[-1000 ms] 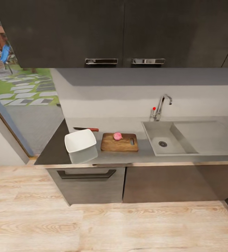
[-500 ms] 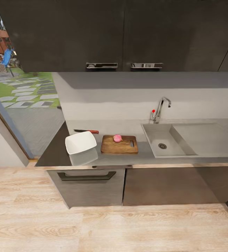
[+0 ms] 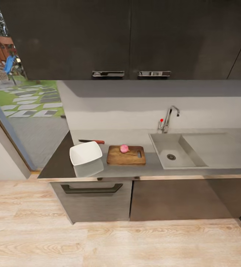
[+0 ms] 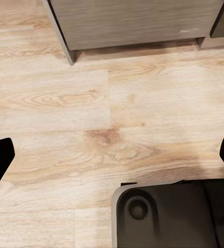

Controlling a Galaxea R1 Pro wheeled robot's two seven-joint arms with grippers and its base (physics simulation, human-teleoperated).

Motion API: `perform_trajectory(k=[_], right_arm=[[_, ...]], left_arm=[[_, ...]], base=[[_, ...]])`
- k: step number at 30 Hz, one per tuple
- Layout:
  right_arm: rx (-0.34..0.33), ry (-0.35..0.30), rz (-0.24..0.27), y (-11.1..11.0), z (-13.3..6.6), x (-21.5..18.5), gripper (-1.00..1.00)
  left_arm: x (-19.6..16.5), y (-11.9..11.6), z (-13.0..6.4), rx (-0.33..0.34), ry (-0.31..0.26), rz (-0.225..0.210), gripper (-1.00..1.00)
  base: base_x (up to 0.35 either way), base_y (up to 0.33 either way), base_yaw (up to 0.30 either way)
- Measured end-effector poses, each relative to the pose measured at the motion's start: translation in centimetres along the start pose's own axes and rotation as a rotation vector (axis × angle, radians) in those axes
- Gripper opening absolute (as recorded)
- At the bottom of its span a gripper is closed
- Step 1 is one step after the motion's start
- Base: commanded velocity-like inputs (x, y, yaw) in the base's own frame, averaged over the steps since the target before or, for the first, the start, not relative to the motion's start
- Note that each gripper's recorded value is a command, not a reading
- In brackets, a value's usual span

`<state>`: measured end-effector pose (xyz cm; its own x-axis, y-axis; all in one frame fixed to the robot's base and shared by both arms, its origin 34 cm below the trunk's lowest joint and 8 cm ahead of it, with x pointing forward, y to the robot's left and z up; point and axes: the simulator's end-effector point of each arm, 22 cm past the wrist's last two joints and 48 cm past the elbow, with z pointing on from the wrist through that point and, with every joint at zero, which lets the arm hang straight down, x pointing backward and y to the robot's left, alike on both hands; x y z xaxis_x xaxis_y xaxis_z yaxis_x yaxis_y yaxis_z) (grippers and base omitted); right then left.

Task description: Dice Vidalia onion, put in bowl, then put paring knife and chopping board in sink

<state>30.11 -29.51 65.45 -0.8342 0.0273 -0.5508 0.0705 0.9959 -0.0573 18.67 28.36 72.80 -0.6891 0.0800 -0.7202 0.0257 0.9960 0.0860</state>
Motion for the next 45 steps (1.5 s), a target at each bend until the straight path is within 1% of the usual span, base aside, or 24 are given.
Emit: perform_trajectory(k=[13, 23, 37, 45], right_arm=[[-0.001, -0.02, 0.002, 0.0, 0.1, -0.8, 1.0], [-0.001, -0.036, 0.003, 0.0, 0.1, -1.4, 1.0], [-0.002, -0.058, 0.005, 0.1, 0.1, -2.3, 1.0], [-0.002, -0.07, 0.006, 0.1, 0.2, -2.8, 1.0]], left_arm=[[-0.5, 0.0, 0.3, -0.002, -0.02, -0.001, 1.0], [-0.9, 0.0, 0.5, -0.003, -0.036, -0.001, 1.0], [-1.5, 0.1, 0.8, -0.004, -0.058, -0.002, 1.0], [-1.8, 0.1, 1.0, -0.004, -0.07, -0.002, 1.0]], base=[[0.0, 0.003, 0.0], [0.0, 0.12, 0.0], [0.0, 0.004, 0.0], [-0.2, 0.045, 0.0]])
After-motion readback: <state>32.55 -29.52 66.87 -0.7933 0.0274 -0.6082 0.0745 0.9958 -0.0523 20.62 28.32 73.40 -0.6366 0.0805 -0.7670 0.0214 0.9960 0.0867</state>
